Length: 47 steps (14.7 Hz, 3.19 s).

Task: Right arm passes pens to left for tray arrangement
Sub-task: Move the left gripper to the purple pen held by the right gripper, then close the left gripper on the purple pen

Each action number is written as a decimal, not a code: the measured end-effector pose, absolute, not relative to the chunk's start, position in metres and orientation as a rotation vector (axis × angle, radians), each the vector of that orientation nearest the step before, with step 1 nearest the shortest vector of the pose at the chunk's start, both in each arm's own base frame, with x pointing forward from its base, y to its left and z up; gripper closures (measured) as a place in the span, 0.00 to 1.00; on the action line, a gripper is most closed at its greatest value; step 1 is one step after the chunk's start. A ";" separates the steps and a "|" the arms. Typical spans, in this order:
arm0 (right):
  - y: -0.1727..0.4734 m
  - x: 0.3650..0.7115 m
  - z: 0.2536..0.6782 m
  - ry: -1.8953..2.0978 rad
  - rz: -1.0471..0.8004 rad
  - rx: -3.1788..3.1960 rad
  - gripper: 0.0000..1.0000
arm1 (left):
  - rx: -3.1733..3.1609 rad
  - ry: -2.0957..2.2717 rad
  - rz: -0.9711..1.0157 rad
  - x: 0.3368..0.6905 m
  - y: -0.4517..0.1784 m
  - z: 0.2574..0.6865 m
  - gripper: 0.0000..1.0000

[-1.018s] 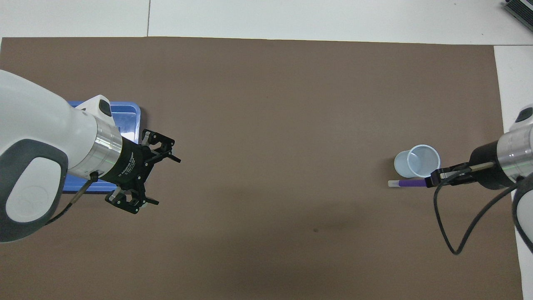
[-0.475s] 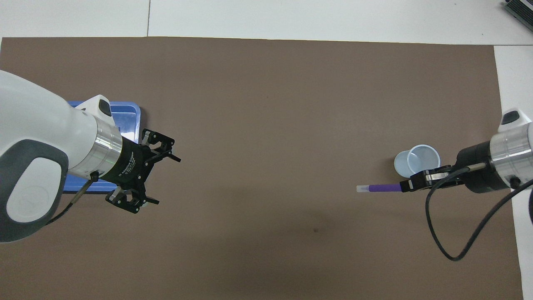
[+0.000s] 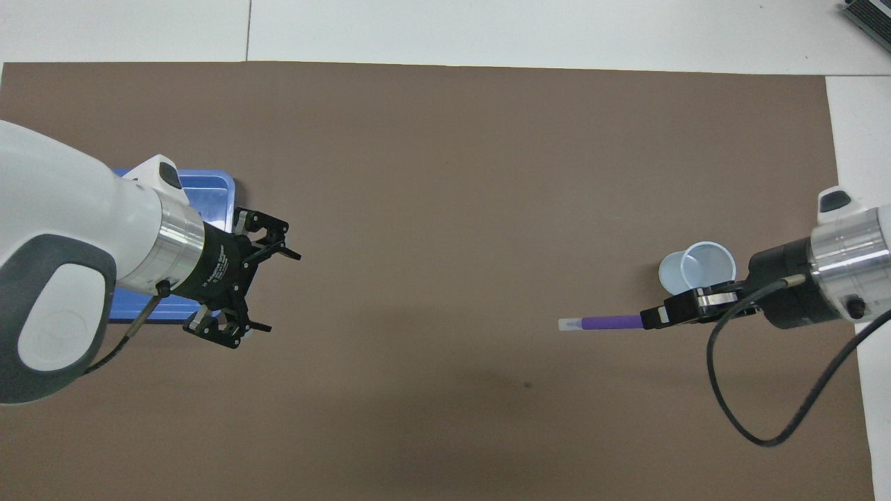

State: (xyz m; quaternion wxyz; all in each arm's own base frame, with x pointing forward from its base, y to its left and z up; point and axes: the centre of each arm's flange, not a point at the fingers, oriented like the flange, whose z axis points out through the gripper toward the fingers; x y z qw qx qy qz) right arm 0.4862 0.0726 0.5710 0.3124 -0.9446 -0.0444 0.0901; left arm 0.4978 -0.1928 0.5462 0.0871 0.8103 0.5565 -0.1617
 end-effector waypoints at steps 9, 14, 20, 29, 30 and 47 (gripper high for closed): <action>0.113 0.465 0.568 -0.140 0.269 -2.319 0.81 | 2.203 1.858 -0.500 0.474 -0.273 0.556 0.00; 0.144 0.457 0.569 -0.182 0.270 -2.274 0.81 | 2.114 1.897 -0.489 0.431 -0.354 0.567 0.00; 0.146 0.456 0.569 -0.181 0.270 -2.258 0.81 | 2.002 2.016 -0.525 0.405 -0.388 0.576 0.00; 0.156 0.453 0.571 -0.195 0.275 -2.237 0.81 | 1.833 2.173 -0.570 0.374 -0.423 0.591 0.00; 0.156 0.454 0.571 -0.195 0.275 -2.237 0.81 | 1.838 2.176 -0.565 0.369 -0.428 0.590 0.02; 0.157 0.453 0.571 -0.196 0.275 -2.237 0.81 | 1.842 2.194 -0.549 0.358 -0.438 0.589 0.82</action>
